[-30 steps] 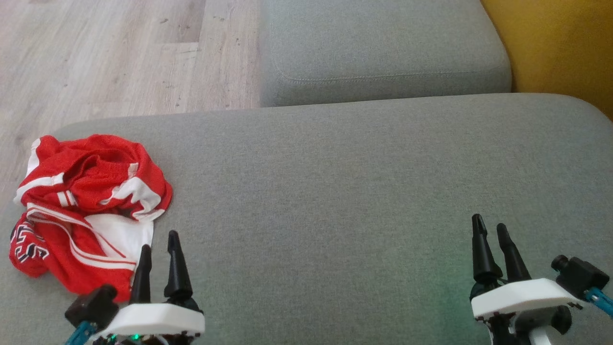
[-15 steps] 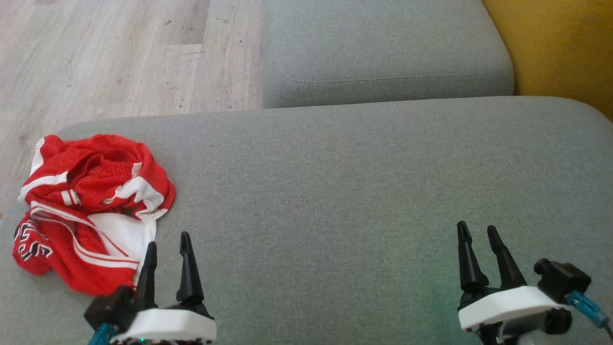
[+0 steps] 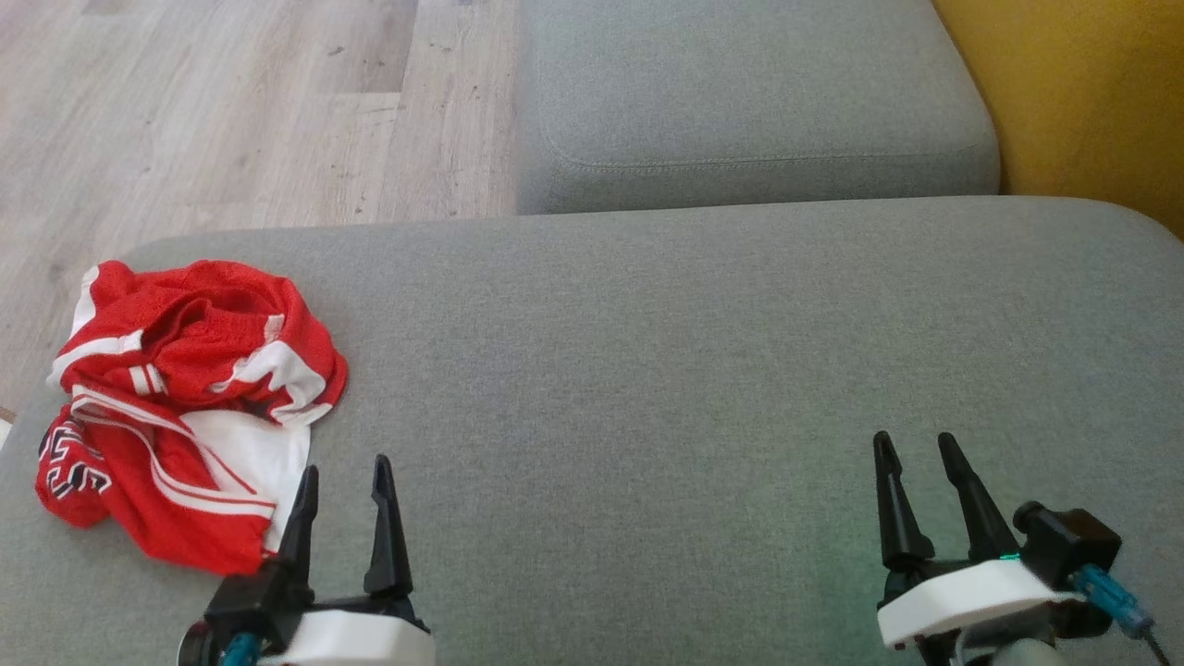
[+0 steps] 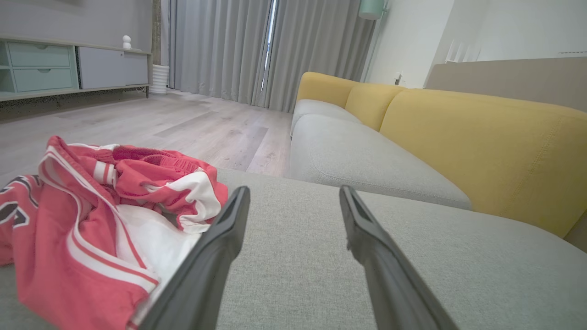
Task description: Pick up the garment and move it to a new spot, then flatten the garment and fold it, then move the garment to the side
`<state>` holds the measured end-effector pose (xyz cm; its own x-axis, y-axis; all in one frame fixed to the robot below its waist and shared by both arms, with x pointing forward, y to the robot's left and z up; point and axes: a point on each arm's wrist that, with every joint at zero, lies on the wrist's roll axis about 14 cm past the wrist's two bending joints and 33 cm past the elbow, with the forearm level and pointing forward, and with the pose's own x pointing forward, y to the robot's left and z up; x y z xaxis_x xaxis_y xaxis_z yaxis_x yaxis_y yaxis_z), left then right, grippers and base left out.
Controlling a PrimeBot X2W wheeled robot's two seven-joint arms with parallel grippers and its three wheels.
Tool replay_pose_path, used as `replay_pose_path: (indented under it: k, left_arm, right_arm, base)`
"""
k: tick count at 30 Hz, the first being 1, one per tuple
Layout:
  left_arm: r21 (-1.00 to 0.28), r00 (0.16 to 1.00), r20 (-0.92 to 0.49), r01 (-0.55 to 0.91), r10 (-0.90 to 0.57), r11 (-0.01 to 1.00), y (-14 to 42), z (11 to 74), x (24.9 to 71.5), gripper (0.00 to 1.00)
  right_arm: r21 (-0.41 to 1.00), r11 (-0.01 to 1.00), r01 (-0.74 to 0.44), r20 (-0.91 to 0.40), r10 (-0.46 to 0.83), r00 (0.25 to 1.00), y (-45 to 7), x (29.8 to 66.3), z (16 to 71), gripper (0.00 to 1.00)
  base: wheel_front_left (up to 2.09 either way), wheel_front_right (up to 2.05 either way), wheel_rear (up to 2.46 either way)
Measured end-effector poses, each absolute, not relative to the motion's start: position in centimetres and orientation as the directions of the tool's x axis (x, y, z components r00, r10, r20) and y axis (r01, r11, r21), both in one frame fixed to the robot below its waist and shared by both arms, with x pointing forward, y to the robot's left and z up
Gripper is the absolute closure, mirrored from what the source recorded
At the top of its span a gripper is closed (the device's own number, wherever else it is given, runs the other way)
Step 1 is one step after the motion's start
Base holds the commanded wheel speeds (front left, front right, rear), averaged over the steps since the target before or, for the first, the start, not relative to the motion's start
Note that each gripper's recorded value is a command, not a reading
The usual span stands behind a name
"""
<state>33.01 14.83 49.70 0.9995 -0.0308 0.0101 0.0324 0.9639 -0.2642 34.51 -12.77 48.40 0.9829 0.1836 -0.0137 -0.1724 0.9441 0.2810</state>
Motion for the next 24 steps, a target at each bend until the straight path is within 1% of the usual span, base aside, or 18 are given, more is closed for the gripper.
replay_pose_path:
  k: [11,17,21,24]
  left_arm:
    - [-0.157,0.997,0.055,0.053,-0.045,0.986,14.5,50.4,32.6,0.00]
    - [-0.094,0.996,0.076,0.057,-0.050,0.994,14.4,50.6,32.2,0.00]
    - [-0.061,0.996,0.065,0.063,-0.059,0.996,14.2,50.0,31.5,0.00]
    - [-0.061,0.996,0.057,0.065,-0.062,0.996,14.1,49.7,31.4,0.00]
  right_arm:
    - [0.179,0.962,-0.208,0.005,0.210,0.978,-12.2,34.3,48.6,0.00]
    - [0.122,0.969,-0.215,-0.018,0.219,0.976,-12.3,33.5,47.7,0.00]
    - [0.080,0.973,-0.218,-0.029,0.221,0.975,-12.4,33.2,47.2,0.00]
    - [0.076,0.973,-0.217,-0.030,0.219,0.975,-12.5,33.2,47.1,0.00]
  base:
    - [0.00,0.00,0.00]
    - [0.00,0.00,0.00]
    - [0.00,0.00,0.00]
    - [0.00,0.00,0.00]
